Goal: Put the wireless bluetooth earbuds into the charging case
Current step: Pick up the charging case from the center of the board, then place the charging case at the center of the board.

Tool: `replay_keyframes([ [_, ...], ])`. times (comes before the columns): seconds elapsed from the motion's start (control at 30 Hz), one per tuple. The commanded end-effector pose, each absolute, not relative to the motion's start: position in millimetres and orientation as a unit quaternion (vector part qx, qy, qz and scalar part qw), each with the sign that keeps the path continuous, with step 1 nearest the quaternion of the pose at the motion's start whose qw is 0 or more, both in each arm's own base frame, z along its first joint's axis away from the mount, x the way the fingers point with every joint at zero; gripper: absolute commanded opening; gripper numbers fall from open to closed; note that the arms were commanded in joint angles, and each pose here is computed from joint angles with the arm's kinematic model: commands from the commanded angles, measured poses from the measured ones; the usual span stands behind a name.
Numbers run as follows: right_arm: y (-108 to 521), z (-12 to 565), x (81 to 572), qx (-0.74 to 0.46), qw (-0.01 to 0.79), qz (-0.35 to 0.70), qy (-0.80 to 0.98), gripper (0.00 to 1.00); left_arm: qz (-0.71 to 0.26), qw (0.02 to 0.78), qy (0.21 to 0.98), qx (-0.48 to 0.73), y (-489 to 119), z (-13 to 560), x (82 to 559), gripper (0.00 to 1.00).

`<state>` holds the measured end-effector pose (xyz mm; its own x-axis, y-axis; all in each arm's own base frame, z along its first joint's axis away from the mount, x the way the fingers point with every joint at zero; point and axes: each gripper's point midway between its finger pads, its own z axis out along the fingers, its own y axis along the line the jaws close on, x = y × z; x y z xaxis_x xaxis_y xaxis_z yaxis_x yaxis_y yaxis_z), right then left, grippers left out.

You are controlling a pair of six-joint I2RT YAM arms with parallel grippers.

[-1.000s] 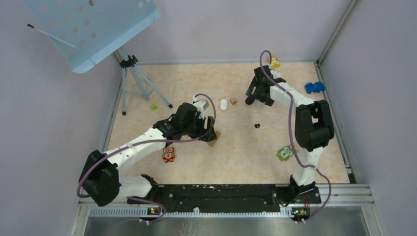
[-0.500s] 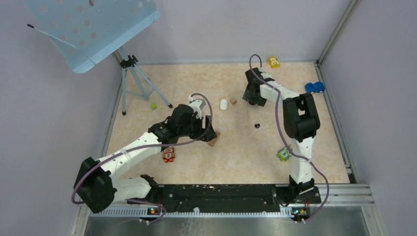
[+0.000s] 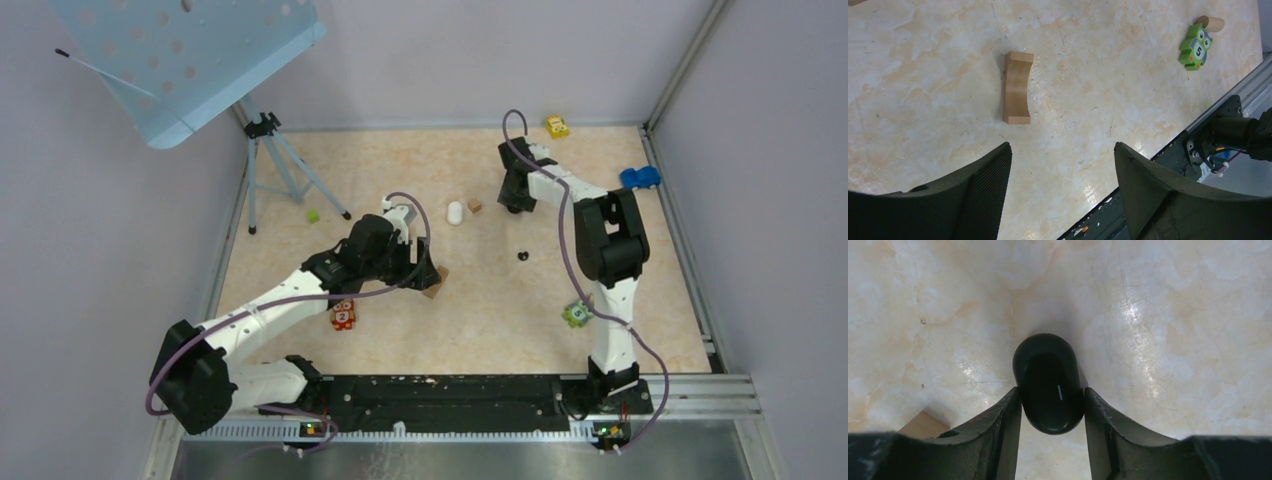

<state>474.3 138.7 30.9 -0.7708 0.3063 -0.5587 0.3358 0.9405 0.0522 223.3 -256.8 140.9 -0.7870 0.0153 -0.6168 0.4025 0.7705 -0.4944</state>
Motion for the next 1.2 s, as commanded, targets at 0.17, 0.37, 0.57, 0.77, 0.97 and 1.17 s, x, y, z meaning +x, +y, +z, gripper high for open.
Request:
replay_keyframes([
  [0.17,150,85,439,0.112,0.352,0.059,0.927,0.28,-0.316,0.308,0.894,0.082,-264,151,240,0.96],
  [0.37,174,90,362,0.052,0.351,0.12,0.927,0.27,-0.316,0.306,0.897,0.045,-261,160,262,0.99],
  [0.57,206,100,299,0.0,0.348,0.165,0.923,0.26,-0.389,0.253,0.885,-0.02,-256,157,273,0.99],
  [0.77,233,70,247,-0.024,0.319,0.167,0.932,0.28,-0.447,0.217,0.868,-0.018,-260,151,260,0.99],
  [0.97,238,45,230,-0.017,0.29,0.152,0.945,0.38,-0.438,0.204,0.876,-0.009,-258,143,256,0.99],
  [1.17,243,38,227,-0.047,0.277,0.135,0.95,0.61,-0.432,0.189,0.881,-0.016,-257,131,253,0.99],
])
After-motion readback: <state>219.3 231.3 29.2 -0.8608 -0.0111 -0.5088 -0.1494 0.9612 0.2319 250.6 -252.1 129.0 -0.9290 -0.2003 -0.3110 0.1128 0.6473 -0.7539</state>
